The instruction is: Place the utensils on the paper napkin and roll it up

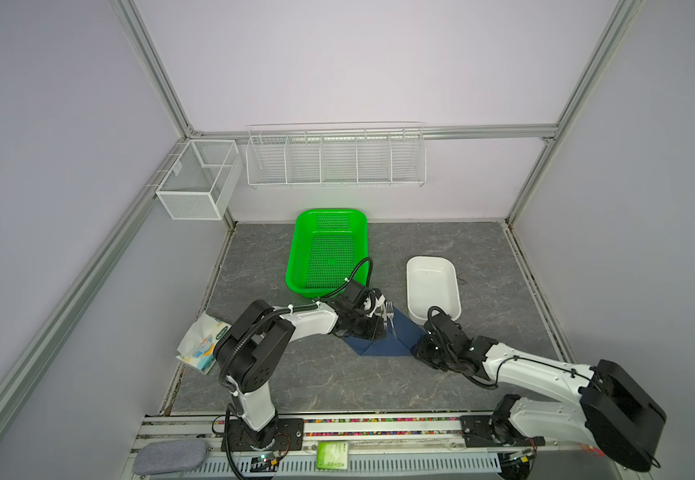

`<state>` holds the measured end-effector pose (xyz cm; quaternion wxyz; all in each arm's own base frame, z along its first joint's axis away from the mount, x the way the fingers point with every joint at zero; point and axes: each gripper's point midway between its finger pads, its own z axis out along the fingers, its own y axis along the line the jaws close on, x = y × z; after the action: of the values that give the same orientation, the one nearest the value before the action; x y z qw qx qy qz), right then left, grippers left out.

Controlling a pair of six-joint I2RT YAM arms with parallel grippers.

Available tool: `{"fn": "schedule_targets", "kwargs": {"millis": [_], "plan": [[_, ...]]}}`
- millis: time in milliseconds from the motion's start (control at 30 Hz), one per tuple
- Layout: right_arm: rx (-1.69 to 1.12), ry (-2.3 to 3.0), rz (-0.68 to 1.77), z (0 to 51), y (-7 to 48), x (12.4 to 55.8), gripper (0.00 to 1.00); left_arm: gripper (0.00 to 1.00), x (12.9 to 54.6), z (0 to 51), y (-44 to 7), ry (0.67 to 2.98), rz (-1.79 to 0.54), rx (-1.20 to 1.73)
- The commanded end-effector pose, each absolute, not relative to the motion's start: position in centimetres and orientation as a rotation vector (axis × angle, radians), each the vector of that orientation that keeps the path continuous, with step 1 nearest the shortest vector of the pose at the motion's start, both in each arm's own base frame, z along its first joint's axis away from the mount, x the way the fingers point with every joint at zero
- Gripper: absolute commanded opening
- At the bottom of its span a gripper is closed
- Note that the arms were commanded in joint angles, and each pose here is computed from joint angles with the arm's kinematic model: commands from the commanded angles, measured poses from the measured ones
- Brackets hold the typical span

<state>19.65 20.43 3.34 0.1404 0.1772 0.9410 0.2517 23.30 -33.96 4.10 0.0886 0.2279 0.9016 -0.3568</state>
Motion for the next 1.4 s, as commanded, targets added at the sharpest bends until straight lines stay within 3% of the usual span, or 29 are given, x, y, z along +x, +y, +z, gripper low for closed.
{"fn": "schedule_targets", "kwargs": {"millis": [0,700,867,1033,1167,1367], "plan": [[0.565,2.676,0.805,4.2,20.6,20.8,0.28,0.0,23.6,4.1,-34.5,2.671,-1.052,0.705],[0.667,2.553,0.619,7.6,15.4,31.0,0.28,0.0,23.6,4.0,-34.6,2.679,-1.048,0.73],[0.59,2.577,0.692,8.2,16.2,28.1,0.31,0.0,23.7,4.3,-34.6,2.67,-1.057,0.714],[0.58,2.591,0.822,7.4,18.1,23.6,0.43,0.0,23.9,4.2,-34.8,2.665,-1.056,0.717],[0.613,2.619,0.782,6.2,17.4,20.9,0.47,0.0,24.0,4.0,-34.7,2.672,-1.037,0.72],[0.621,2.607,0.878,5.6,17.9,20.0,0.53,0.0,23.7,3.6,-34.4,2.687,-1.029,0.723]]}}
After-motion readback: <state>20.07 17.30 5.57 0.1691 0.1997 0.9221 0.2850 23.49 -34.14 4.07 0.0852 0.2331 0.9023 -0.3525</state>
